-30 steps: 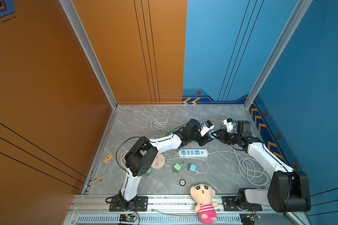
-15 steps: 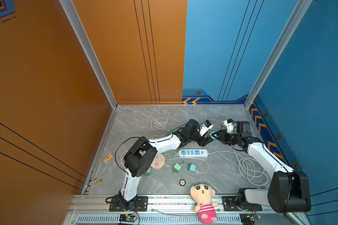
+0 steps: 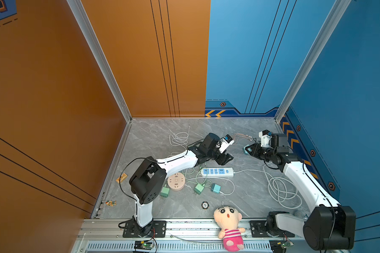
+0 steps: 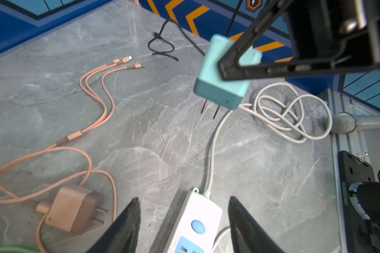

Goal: Insert plugs into power strip
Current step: Move the socket to the center of the table.

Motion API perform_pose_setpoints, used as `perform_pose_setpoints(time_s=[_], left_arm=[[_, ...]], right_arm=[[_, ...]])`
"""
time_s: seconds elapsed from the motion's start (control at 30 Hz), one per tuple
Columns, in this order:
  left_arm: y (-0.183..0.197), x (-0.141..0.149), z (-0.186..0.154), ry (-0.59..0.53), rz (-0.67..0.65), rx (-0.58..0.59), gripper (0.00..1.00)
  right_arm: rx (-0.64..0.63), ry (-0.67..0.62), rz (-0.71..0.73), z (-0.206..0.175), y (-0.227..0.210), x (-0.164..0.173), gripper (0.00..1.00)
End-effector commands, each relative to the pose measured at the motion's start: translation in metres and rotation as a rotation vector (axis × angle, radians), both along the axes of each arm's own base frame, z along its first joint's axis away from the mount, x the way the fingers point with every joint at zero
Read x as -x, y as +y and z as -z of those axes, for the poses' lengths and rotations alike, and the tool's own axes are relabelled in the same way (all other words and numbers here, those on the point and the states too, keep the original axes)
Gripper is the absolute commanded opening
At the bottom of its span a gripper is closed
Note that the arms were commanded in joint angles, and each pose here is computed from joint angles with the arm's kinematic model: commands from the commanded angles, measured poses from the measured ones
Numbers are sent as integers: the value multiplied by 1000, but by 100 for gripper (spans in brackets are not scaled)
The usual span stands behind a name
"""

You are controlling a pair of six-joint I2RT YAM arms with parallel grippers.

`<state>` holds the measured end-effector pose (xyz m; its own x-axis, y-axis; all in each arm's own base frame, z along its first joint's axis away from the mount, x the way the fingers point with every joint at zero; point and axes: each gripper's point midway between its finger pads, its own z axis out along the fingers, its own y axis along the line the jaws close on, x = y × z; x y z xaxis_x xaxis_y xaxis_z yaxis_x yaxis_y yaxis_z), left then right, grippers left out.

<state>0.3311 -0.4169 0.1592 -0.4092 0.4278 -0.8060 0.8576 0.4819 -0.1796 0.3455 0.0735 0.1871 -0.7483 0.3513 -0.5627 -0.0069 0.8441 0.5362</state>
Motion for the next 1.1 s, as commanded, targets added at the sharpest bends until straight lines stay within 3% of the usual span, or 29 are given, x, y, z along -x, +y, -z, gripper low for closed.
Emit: perform_pose_setpoints(time_s=[0.0, 0.27, 0.63, 1.07], left_arm=[[32, 17, 37, 88, -46, -198, 61], [34, 49, 63, 64, 126, -355, 61], [30, 44, 95, 23, 207, -527, 62], [27, 51, 110, 62, 279, -573, 67]], right_arm=[[73, -15, 34, -8, -14, 2, 0], [156, -20, 73, -15, -29, 10, 0], [176, -35, 135, -22, -46, 17, 0], [171, -33, 143, -21, -48, 19, 0]])
